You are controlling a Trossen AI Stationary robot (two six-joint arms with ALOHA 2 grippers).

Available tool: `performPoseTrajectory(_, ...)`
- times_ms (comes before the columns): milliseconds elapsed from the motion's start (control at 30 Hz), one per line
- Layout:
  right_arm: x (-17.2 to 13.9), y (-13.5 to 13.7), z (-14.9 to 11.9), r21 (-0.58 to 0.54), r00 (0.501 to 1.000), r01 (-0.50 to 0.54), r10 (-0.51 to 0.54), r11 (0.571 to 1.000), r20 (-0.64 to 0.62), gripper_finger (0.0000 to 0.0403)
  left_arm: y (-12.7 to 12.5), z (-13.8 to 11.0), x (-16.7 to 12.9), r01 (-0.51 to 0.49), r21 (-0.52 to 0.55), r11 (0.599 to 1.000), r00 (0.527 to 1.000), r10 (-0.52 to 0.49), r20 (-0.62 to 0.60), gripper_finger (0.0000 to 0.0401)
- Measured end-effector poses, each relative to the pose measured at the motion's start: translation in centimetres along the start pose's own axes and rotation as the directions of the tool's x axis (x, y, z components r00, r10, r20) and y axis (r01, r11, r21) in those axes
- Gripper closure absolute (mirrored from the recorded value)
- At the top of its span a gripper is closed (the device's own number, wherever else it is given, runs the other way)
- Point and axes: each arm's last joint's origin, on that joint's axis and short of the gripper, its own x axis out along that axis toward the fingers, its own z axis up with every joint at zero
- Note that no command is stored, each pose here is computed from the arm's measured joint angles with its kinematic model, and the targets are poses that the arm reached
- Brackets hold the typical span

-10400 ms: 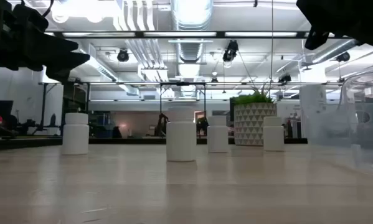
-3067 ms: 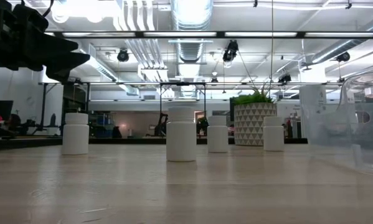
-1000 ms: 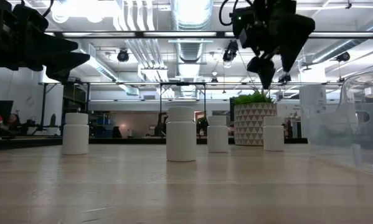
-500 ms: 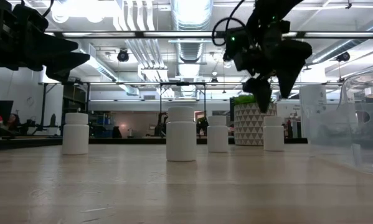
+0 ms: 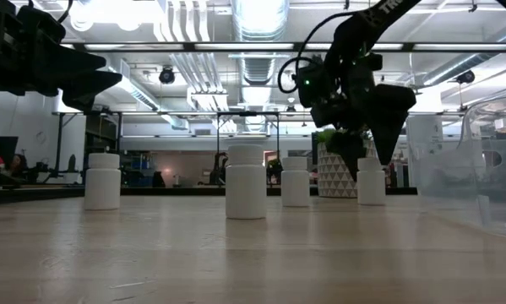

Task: Pick and place pill bottles into a basket
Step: Put the white medicine bottle into the transparent bin

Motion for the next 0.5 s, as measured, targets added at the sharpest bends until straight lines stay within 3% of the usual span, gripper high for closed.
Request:
performPoseTrajectory(133,0.7,-0.3,0.0,0.004,1.0,-0.007,0.007,1.0,-0.01,0.0028,0.0,0.0,0.0,0.0,0.0,1.0,1.0,0.0,0.0,0.018)
performPoseTrajectory(267,1.2,-0.3,-0.2,0.005,1.0,-0.016,0.016,1.0,-0.01,0.007,0.0,0.0,0.0,0.0,0.0,1.0,1.0,0.0,0.0,0.018)
performPoseTrajectory(367,1.7,-0.3,-0.5,0.015,0.999,-0.024,0.025,1.0,-0.026,0.0131,0.0,0.0,0.0,0.0,0.0,1.0,1.0,0.0,0.0,0.018)
performPoseTrajectory(500,2.0,-0.3,-0.8,0.034,0.998,-0.037,0.039,0.999,-0.04,0.0246,0.0,0.0,0.0,0.0,0.0,1.0,1.0,0.0,0.0,0.018)
